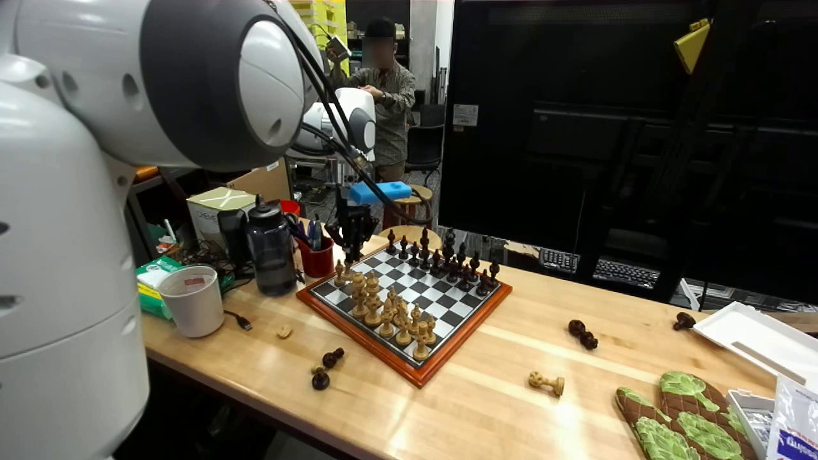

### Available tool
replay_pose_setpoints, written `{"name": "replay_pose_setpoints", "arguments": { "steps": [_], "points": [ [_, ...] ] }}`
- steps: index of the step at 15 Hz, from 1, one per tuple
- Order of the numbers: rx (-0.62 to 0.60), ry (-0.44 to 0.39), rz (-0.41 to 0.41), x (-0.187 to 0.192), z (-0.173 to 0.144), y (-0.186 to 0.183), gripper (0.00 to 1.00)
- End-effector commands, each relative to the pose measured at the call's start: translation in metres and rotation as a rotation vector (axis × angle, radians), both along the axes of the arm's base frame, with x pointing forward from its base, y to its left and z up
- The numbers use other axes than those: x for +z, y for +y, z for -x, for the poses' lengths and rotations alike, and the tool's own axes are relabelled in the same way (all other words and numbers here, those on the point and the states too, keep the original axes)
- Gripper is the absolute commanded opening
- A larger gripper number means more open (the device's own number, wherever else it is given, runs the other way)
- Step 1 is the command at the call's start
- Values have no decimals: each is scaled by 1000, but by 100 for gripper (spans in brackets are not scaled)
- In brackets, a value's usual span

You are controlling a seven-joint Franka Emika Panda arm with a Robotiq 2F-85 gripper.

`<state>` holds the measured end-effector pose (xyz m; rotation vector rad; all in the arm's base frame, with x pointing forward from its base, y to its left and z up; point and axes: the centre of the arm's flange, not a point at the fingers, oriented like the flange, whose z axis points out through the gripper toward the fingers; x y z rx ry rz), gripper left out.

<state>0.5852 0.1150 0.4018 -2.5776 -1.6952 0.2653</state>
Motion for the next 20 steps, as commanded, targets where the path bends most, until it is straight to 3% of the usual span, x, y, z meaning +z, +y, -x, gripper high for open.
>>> {"name": "replay_pose_setpoints", "arguments": {
  "steps": [1, 20],
  "points": [
    [21, -6, -15, 0, 9, 2, 3],
    [64, -40, 15, -14, -1, 1, 3]
  ]
}}
